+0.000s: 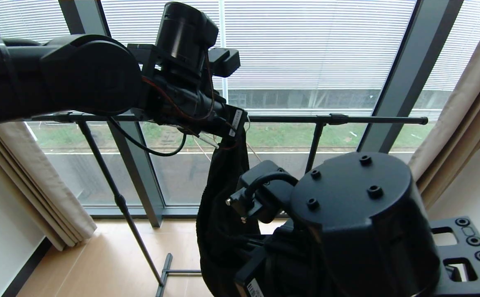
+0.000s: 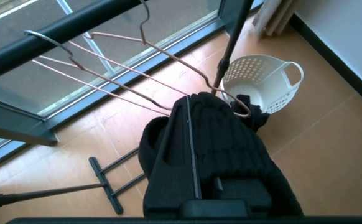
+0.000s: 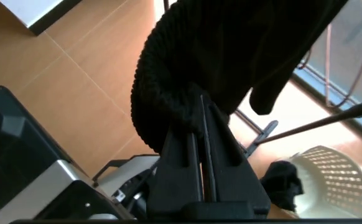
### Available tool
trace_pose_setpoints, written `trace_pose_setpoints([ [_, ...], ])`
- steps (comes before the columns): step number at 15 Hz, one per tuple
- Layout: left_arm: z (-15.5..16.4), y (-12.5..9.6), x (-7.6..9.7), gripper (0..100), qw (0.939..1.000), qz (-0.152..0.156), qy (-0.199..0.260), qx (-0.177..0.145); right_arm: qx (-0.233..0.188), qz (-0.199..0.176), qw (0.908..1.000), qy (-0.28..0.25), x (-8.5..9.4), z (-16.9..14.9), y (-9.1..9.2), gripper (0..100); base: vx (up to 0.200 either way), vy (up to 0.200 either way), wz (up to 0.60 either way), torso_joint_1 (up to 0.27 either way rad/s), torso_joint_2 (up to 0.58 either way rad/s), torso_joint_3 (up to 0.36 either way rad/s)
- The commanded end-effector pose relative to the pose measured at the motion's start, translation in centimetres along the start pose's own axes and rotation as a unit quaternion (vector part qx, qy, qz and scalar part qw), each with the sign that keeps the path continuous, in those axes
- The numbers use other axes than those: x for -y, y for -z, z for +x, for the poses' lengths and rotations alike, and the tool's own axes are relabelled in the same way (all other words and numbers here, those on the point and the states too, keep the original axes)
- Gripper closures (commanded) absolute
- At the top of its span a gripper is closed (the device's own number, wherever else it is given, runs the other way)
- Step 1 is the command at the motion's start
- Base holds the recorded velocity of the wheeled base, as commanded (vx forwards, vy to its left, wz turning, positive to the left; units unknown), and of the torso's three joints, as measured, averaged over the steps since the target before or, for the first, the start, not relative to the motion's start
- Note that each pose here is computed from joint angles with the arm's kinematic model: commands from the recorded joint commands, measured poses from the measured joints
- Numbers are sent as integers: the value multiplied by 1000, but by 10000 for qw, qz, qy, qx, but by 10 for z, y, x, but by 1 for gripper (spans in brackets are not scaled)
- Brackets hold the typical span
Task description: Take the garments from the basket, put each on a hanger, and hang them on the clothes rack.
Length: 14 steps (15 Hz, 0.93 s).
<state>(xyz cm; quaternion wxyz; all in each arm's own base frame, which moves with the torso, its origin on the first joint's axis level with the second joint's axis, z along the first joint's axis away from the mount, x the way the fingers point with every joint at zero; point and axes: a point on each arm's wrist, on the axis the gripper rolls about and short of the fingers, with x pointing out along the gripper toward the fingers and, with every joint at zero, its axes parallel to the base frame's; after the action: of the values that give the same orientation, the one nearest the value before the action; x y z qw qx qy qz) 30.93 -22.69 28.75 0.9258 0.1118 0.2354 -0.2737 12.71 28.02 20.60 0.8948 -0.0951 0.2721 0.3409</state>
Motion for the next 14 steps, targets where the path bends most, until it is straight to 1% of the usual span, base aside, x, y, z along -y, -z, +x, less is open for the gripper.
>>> trace_pose_setpoints([
  [1,2,1,3,100,10000,14,31,-34,-163,21,9999,16,-4,6,7,100,0,0,0,0,0,0],
  [3,1,2,3,100,10000,15,23,-42,-56,132,9999,63,12,-17,11,100,0,0,0,0,0,0],
  [5,-7,0,2,100,10000,8,7,-4,57,356,9987,347,42,-40,9,100,0,0,0,0,0,0],
  [6,-12,2,1,100,10000,8,3,-59,39,415,9981,455,50,-45,10,100,0,0,0,0,0,0],
  [7,-24,5,-1,100,9999,5,-7,-121,-10,588,9953,769,70,-51,11,100,0,0,0,0,0,0],
  [8,-24,5,-1,100,9999,5,-7,-121,-10,588,9953,769,70,-51,11,100,0,0,0,0,0,0],
  [9,-41,13,-3,100,9997,37,-22,-237,-58,760,9891,1258,98,-49,11,100,0,0,0,0,0,0],
  [10,-56,24,-4,100,9993,107,-14,-352,-86,821,9837,1599,118,-41,7,100,0,0,0,0,0,0],
  [12,-72,40,-4,100,9984,164,-3,-534,-76,867,9804,1765,127,-17,-8,100,0,0,0,0,0,0],
  [14,-91,58,-4,100,9973,284,10,-679,-30,888,9794,1814,129,9,-25,100,0,0,0,0,0,0],
])
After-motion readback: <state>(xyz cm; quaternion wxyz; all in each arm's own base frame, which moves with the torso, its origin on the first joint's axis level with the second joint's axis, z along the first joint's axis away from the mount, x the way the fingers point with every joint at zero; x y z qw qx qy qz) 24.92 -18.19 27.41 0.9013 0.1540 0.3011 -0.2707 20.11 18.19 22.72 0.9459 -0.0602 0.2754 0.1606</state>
